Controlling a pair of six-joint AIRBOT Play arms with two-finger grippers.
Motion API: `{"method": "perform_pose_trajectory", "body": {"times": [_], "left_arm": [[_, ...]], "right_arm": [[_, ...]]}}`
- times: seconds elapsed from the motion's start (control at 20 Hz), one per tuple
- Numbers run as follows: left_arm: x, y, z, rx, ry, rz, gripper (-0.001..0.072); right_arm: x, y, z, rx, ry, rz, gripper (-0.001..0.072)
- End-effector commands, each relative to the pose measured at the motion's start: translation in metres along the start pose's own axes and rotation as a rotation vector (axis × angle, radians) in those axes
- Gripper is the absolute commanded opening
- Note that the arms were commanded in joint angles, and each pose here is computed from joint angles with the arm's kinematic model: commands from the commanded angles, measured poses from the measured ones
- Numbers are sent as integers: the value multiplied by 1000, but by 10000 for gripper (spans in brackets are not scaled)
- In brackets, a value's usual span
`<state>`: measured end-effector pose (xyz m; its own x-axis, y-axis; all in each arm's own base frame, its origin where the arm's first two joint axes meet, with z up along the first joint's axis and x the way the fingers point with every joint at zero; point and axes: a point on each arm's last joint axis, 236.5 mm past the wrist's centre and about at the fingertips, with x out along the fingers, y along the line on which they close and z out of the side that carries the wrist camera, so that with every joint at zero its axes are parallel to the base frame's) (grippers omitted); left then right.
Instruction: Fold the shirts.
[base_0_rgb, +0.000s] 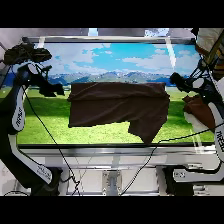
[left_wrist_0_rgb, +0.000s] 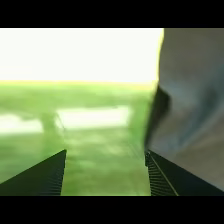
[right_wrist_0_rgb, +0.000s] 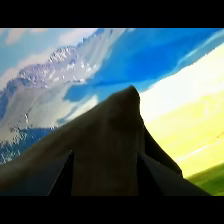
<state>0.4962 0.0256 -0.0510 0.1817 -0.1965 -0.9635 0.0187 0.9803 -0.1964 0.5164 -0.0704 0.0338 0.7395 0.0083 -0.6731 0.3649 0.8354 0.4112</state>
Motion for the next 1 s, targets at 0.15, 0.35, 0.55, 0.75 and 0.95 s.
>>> {"method": "perform_pose_trajectory", "body": {"times": [0.15, 0.35, 0.55, 0.75, 0.95], "left_arm": [[-233, -50, 135, 122, -704, -41, 583], [-371, -78, 68, 332, -904, 87, 399], [-401, -33, -38, 305, -720, 398, 404], [-349, -8, -82, 246, -528, 428, 405], [-201, -9, -124, 218, -233, 222, 404]], "right_arm": [[-134, 63, 104, -408, -208, 35, 450], [-252, 56, 127, -552, -322, -118, 442], [-314, 1, 48, -538, -36, -286, 442], [-310, -45, -55, -485, 364, -345, 442], [-275, -71, -142, -431, 593, -305, 442]]}}
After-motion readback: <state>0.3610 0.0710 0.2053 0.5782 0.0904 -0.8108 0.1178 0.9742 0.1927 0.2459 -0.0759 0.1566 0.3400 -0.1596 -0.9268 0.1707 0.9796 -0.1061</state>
